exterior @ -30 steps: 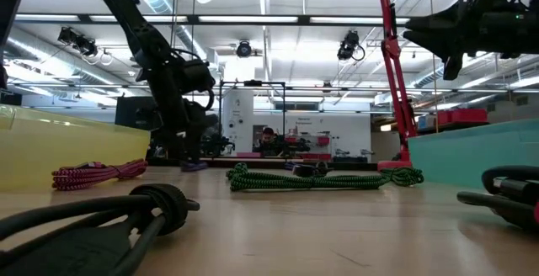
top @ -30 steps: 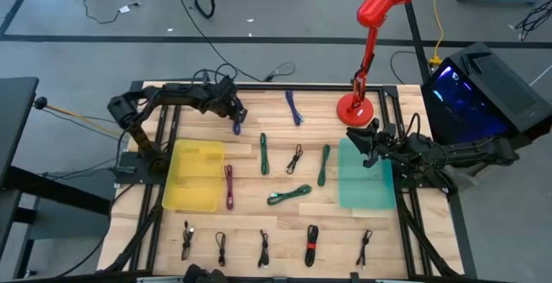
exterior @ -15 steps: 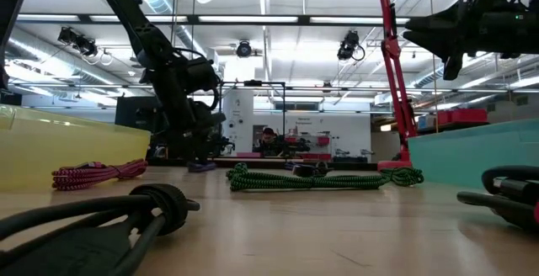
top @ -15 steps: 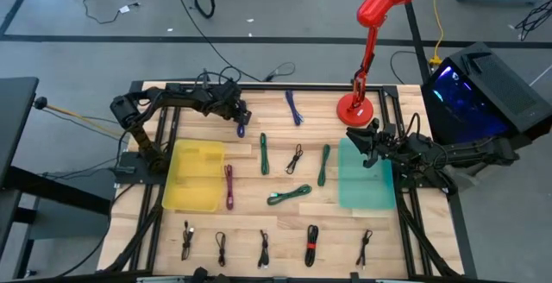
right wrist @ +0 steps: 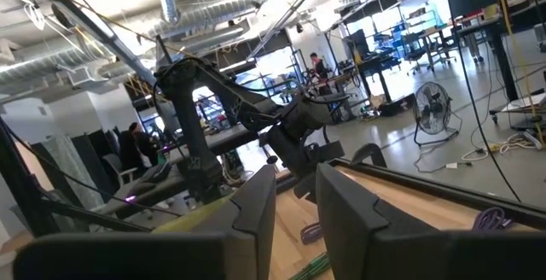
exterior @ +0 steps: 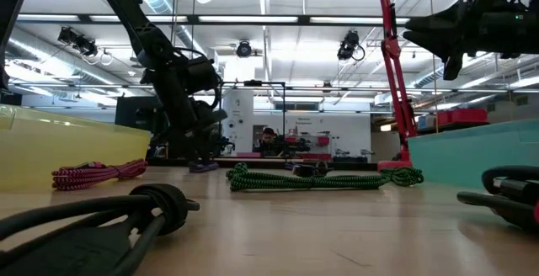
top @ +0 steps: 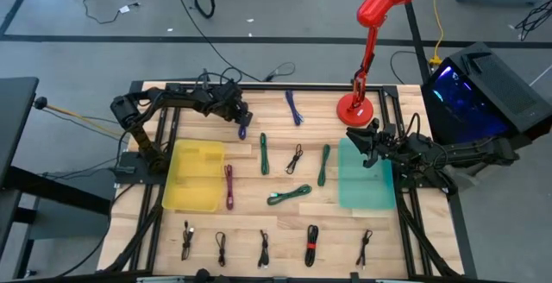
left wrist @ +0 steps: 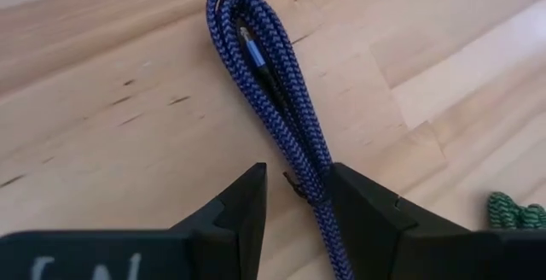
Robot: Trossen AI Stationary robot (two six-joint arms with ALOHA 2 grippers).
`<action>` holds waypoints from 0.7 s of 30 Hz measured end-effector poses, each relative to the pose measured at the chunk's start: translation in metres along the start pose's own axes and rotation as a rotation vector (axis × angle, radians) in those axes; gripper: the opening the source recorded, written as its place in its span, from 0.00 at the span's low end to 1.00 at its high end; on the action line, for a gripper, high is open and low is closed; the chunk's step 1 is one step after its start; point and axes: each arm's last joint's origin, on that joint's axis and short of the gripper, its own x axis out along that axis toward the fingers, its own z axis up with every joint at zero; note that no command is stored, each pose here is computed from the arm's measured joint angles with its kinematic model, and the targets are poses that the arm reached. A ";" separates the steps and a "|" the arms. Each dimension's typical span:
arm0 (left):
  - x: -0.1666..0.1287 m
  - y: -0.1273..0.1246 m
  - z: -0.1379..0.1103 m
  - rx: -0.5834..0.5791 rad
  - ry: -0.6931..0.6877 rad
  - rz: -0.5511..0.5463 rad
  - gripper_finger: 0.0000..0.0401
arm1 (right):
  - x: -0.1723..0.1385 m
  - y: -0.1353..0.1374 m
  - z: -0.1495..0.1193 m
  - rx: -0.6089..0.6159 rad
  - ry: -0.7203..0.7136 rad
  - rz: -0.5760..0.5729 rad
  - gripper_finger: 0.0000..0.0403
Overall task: Pick & Place USB Port
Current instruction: Put the black and blue charger cable into the yellow bin
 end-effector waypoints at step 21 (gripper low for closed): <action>-0.003 -0.020 -0.003 0.050 -0.006 0.032 0.34 | 0.000 0.000 0.000 -0.001 0.000 0.000 0.23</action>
